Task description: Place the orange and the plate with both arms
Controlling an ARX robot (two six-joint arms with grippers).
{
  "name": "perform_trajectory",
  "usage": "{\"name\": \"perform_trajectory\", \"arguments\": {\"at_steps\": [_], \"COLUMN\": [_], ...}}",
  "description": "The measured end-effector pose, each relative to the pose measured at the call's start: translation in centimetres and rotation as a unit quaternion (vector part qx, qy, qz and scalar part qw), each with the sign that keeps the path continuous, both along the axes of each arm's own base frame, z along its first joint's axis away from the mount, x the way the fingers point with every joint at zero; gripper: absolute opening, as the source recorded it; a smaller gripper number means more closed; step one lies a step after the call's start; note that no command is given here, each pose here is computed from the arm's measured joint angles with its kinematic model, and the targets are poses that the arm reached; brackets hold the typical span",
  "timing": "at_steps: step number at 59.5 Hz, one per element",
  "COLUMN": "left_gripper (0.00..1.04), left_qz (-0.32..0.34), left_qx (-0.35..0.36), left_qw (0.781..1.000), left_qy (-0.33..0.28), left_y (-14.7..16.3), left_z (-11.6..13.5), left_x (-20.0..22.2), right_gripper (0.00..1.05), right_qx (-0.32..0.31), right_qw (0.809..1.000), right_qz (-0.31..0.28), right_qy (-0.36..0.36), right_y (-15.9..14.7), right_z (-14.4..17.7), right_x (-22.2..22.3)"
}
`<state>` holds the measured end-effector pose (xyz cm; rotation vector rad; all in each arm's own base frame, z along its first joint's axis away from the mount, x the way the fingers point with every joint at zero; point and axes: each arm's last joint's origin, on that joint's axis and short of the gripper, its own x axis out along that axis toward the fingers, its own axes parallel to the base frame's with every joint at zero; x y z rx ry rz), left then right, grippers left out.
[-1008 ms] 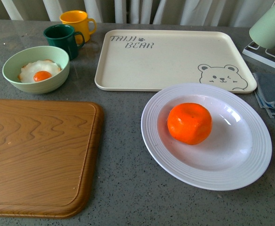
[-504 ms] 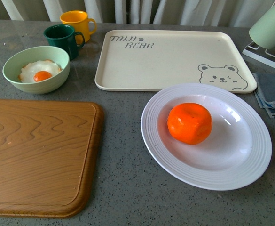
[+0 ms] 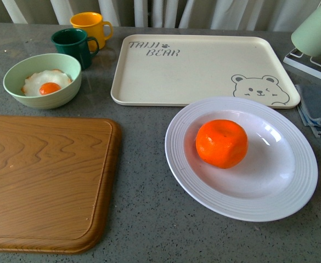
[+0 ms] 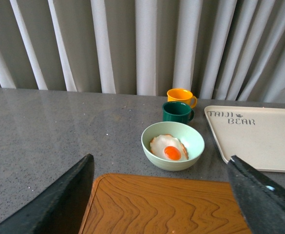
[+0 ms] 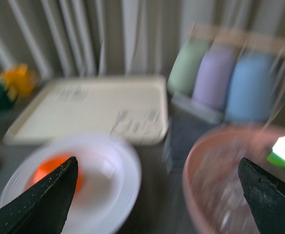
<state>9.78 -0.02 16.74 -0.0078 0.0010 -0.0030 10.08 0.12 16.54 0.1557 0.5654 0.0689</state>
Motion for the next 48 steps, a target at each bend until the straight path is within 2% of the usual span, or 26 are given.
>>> {"name": "perform_trajectory", "arguments": {"at_steps": [2, 7, 20, 35, 48], "left_gripper": [0.97, 0.96, 0.96, 0.96, 0.96], "left_qz": [0.000, 0.000, 0.000, 0.000, 0.000], "left_qx": [0.000, 0.001, 0.001, 0.001, 0.001], "left_qw": [1.000, 1.000, 1.000, 1.000, 1.000], "left_qy": [0.000, 0.000, 0.000, 0.000, 0.000], "left_y": [0.0, 0.0, 0.0, 0.0, 0.0], "left_z": [0.0, 0.0, 0.0, 0.0, 0.0], "left_x": [0.0, 0.0, 0.0, 0.0, 0.0], "right_gripper": [0.96, 0.96, 0.96, 0.96, 0.96], "right_qx": [0.010, 0.038, 0.093, 0.130, 0.139], "right_qw": [0.997, 0.991, 0.977, 0.975, 0.969], "right_qz": [-0.016, -0.046, -0.109, -0.095, -0.088], "right_qy": [0.073, 0.121, 0.156, 0.154, 0.182], "right_y": [0.0, 0.3, 1.0, 2.9, 4.0], "right_z": [-0.8, -1.6, -3.6, -4.7, -6.4], "right_x": [0.3, 1.6, 5.0, 10.2, 12.5]}}
